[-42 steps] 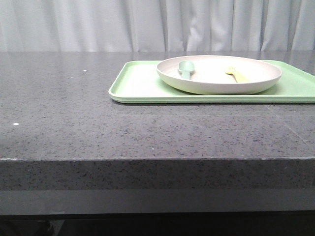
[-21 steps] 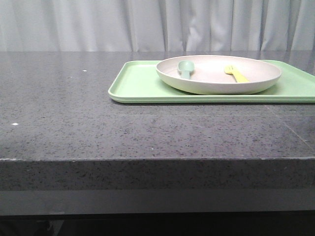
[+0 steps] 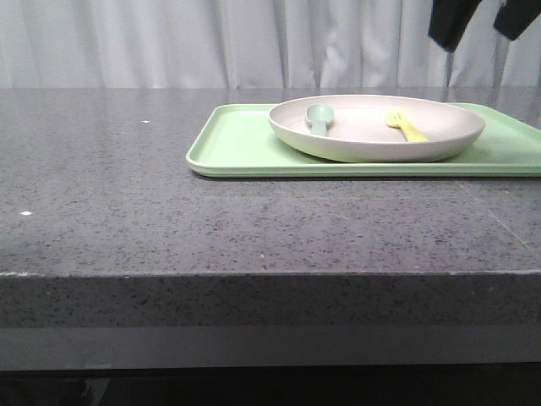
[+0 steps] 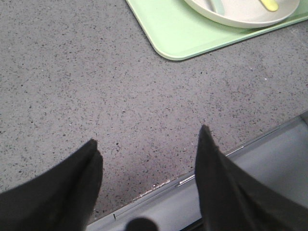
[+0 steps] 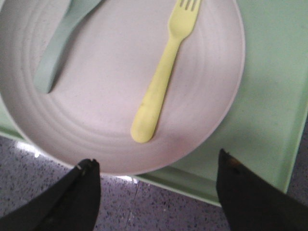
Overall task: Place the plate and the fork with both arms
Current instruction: 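Lower the right gripper around the yellow fork handle and close it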
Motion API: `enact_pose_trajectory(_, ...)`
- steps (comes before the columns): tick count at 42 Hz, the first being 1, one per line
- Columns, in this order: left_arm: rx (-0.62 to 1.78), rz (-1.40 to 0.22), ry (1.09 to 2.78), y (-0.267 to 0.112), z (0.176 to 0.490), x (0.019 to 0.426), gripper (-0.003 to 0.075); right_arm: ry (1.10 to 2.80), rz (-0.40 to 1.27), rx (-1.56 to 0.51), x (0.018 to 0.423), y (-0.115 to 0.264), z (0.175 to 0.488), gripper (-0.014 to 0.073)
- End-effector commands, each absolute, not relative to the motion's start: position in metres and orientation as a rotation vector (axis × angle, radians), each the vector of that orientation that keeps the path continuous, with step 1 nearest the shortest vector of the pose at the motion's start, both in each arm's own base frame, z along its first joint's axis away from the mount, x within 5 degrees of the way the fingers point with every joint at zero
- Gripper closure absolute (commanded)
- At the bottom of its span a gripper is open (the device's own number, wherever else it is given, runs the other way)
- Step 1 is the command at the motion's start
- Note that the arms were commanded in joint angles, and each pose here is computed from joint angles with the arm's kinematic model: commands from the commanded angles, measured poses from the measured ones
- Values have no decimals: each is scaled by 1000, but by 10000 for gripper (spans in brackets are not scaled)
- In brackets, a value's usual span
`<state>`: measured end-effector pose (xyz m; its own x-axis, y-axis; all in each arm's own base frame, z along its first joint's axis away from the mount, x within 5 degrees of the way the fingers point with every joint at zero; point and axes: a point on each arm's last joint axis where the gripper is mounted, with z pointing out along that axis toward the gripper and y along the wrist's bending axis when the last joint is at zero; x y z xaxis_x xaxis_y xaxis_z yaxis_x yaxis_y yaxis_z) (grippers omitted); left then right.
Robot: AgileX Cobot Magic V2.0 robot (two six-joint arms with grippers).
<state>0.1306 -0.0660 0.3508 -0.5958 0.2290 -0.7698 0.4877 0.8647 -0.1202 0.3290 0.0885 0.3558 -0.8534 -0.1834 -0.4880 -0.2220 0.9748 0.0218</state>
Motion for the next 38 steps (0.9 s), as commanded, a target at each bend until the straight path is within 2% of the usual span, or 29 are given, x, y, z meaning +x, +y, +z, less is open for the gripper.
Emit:
enact_pose_trajectory(1,479,-419,2132,-66,364,133,299,2559,85,-224,343,88,374,69)
enact_pose_trajectory(6,473,-417,2119,-66,365,134,299,2620,81,-179,364,94,366,102)
enact_pose_trajectory(14,469,-417,2110,-66,365,135,299,2703,72,-131,397,102,349,234)
enact_pose_trajectory(23,469,-417,2110,-66,365,135,299,2758,78,-62,419,107,335,239)
enact_pose_trajectory(38,469,-417,2110,-66,365,135,299,2822,85,9,431,104,312,248)
